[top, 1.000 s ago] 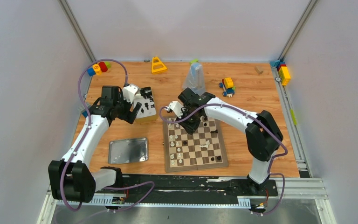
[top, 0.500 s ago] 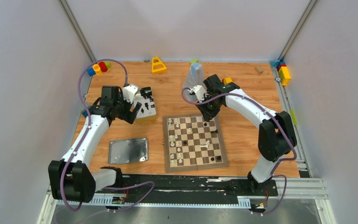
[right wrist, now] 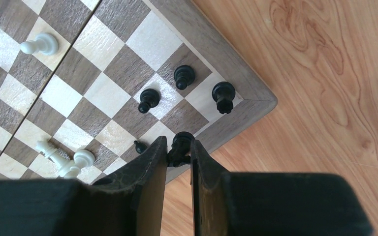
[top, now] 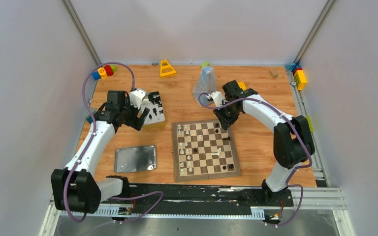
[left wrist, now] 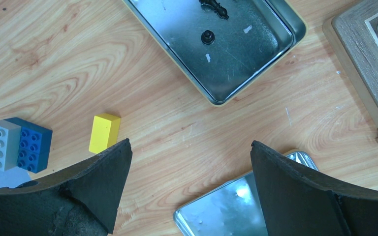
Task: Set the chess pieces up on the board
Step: Place the chess piece on the chessboard.
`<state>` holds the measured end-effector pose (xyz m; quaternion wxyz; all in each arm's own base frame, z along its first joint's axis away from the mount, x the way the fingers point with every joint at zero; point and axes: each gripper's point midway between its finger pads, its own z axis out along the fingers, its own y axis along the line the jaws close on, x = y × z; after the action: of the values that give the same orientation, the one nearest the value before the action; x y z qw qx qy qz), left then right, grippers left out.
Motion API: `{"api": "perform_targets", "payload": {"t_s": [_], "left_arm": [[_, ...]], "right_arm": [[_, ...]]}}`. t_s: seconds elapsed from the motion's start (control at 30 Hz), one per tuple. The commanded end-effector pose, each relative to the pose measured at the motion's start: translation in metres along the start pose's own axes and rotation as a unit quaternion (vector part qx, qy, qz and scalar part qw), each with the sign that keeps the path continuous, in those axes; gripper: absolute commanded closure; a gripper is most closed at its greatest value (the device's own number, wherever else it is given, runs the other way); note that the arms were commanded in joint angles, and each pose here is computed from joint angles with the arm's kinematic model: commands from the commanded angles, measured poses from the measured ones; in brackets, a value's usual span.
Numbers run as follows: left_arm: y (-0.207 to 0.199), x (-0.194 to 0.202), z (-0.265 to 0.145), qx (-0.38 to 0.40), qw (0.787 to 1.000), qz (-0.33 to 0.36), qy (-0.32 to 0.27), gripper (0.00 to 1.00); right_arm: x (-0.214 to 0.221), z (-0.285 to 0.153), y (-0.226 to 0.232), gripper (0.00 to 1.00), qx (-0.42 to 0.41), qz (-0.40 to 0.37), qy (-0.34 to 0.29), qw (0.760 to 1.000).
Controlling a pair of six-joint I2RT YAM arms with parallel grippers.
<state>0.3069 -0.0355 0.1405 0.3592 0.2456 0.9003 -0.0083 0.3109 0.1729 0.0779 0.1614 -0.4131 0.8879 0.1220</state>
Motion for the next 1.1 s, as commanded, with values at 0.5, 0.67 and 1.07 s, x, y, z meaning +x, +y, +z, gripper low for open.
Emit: {"api": "perform_targets", "payload": {"t_s": [0.5,0.67,1.07], "left_arm": [[0.003,-0.006,-0.004,-0.005,1.0,-0.002,-0.013,0.02],[0.003,-0.006,-0.003,-0.003,1.0,-0.002,-0.012,0.02],[0.003,-0.006,-0.004,-0.004,1.0,-0.002,-0.013,0.02]], "right_arm": [[-0.009,0.015,-0.005,0.88,-0.009,-0.001,-0.021,1.0],[-0.005,0.017,-0.004,0.87,-0.009,-0.002,-0.017,1.0],[-0.006,0.021,-0.005,0.84,-0.013,0.0,-0.016,1.0]]}}
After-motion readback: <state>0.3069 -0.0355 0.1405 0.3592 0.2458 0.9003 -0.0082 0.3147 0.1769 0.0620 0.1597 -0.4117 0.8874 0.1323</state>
